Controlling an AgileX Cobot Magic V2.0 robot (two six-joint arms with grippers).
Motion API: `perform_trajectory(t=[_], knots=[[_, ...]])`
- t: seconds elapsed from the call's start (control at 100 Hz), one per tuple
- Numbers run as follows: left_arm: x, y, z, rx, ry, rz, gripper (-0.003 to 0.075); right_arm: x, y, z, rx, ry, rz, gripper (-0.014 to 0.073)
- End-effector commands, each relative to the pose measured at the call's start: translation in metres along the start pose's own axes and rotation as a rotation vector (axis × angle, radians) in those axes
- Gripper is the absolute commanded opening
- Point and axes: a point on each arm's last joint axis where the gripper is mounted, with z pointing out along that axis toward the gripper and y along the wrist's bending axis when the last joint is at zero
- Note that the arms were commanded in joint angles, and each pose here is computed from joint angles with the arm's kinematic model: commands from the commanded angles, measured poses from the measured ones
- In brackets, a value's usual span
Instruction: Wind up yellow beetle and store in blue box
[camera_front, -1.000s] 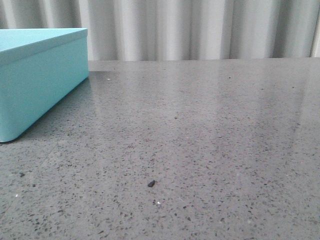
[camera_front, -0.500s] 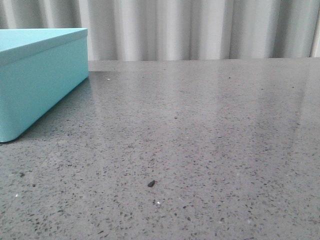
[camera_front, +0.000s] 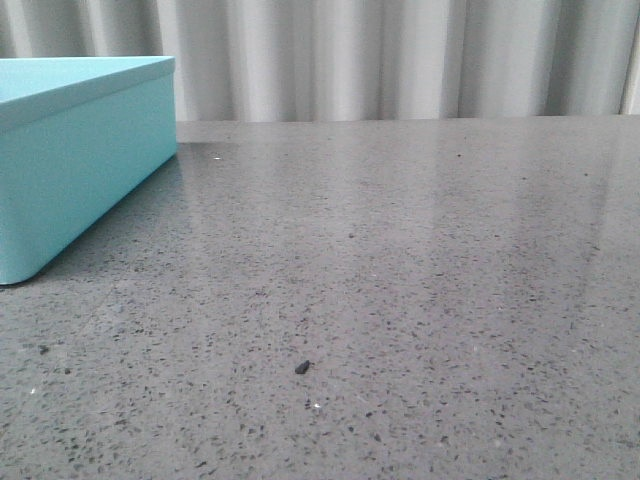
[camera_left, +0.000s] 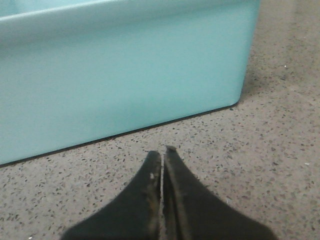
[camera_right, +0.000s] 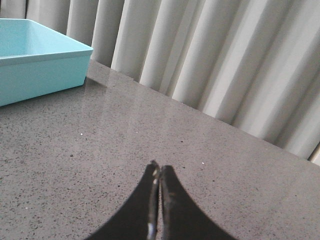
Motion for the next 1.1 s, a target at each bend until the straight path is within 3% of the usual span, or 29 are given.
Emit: perform_trajectory(t=[0.0, 0.34, 0.53, 0.73, 1.09], knots=[[0.002, 0.001, 0.003, -0.008, -0.037, -0.017, -0.0021, -0.008, -0.002, 0.003, 0.023, -0.068, -0.011, -0.0041], [0.002, 0.001, 0.003, -0.008, -0.037, -0.017, -0.0021, 0.047, 0.014, 0.036, 0.080, -0.096, -0.002, -0.0041], [0.002, 0.001, 0.003, -0.008, -0.037, -0.017, -0.0021, 0.083, 0.025, 0.046, 0.065, -0.014, 0.017, -0.0041], [0.002, 0.001, 0.003, -0.008, -0.037, -0.017, -0.0021, 0.096, 0.029, 0.049, 0.063, 0.013, 0.018, -0.0041], [0.002, 0.001, 0.003, -0.008, -0.037, -0.017, -0.0021, 0.110, 0.025, 0.048, 0.200, -0.001, 0.079, -0.0041]])
